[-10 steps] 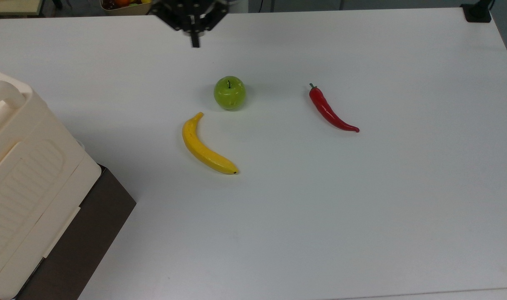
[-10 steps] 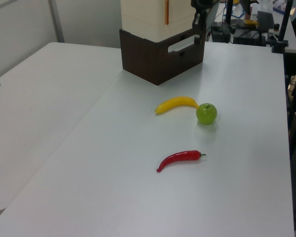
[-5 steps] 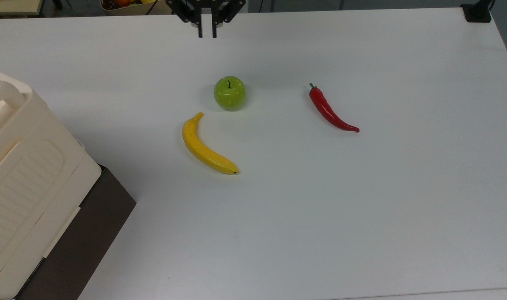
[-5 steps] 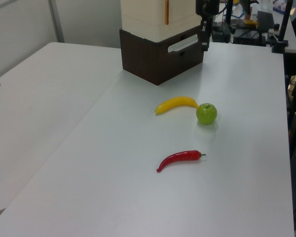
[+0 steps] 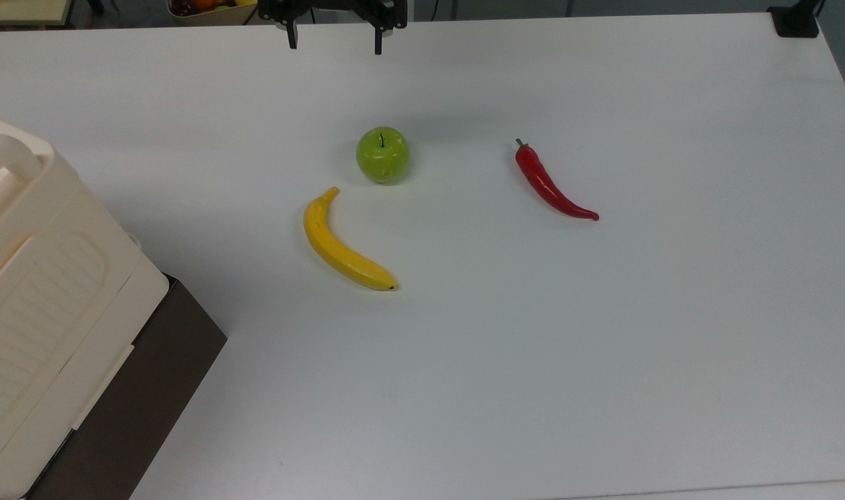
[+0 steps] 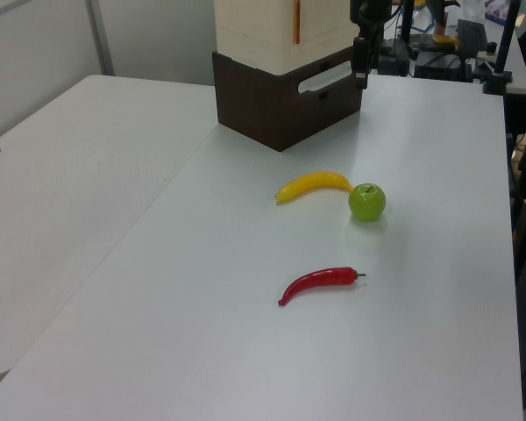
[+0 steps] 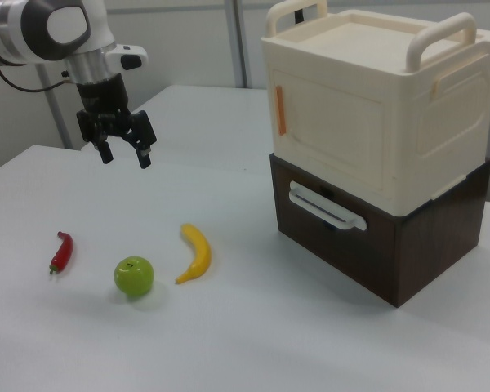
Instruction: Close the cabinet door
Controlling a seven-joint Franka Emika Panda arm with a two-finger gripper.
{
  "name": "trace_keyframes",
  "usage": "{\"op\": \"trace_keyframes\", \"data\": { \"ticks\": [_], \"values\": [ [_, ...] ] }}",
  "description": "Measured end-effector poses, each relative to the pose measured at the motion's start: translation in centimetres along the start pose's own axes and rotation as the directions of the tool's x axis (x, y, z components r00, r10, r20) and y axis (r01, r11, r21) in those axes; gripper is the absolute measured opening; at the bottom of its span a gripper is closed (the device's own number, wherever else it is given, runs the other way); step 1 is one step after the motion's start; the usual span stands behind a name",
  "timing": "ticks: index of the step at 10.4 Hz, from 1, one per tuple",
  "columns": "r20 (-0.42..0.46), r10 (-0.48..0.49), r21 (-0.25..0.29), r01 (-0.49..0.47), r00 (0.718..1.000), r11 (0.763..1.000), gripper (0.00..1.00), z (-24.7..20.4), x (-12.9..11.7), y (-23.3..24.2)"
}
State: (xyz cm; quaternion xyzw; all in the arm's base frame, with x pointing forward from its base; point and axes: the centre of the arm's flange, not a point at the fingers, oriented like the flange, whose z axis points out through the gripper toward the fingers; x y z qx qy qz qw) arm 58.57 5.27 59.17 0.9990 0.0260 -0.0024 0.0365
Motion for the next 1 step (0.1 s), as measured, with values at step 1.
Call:
{"op": "trace_keyframes", "data": {
  "ticks": [1],
  "values": [
    [-0.001, 0.005, 0.0, -0.005, 1.0, 1.0, 1.0, -0.06, -0.03, 0.03]
  ]
}}
